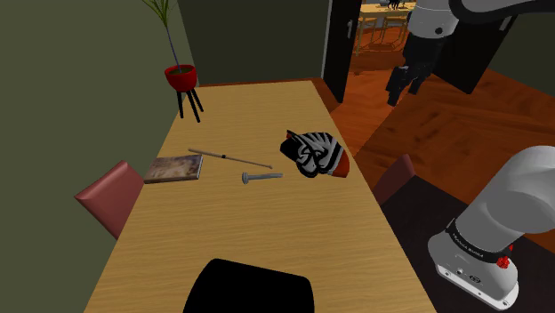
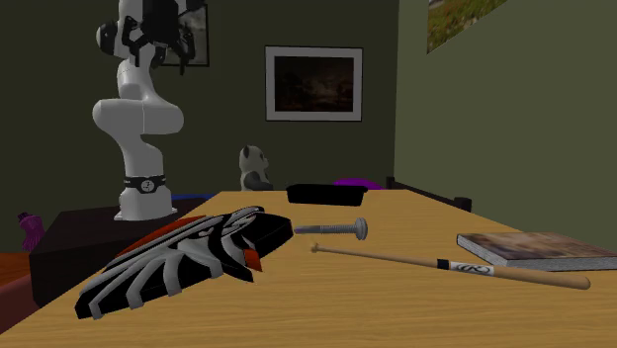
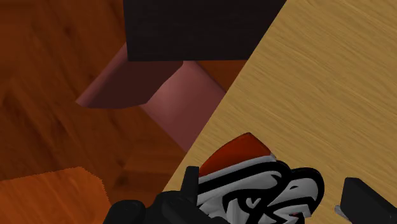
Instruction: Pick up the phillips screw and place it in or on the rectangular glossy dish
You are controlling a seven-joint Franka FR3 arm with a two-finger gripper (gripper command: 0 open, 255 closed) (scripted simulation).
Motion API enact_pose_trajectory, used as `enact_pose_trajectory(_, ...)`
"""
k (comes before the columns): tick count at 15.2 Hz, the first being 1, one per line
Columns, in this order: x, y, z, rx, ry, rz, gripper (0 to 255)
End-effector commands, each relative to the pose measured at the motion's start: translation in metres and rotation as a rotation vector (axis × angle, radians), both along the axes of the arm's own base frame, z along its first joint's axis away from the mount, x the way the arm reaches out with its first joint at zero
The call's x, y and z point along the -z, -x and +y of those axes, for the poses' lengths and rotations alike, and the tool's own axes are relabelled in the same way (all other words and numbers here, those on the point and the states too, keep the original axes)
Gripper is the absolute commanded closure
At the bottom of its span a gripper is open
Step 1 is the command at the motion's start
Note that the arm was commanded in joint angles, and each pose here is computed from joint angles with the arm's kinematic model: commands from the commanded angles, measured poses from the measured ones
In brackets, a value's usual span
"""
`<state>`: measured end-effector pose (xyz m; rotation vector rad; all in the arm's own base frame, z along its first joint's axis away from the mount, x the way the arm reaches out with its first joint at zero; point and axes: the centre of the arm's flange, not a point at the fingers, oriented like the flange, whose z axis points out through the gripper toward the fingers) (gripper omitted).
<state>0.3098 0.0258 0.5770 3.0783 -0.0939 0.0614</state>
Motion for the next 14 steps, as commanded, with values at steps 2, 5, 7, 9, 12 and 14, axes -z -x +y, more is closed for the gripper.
enact_pose_trajectory(2,0.008,-0.01,0.003,-0.026,0.002,0.0,0)
enact_pose_trajectory(5,0.031,-0.04,0.014,-0.104,0.009,0.0,0)
enact_pose_trajectory(7,0.047,-0.059,0.023,-0.156,0.014,0.0,0)
enact_pose_trajectory(9,0.062,-0.077,0.032,-0.208,0.019,-0.001,0)
enact_pose_trajectory(12,0.086,-0.105,0.048,-0.286,0.026,-0.001,0)
enact_pose_trajectory(14,0.102,-0.122,0.059,-0.339,0.03,-0.001,0)
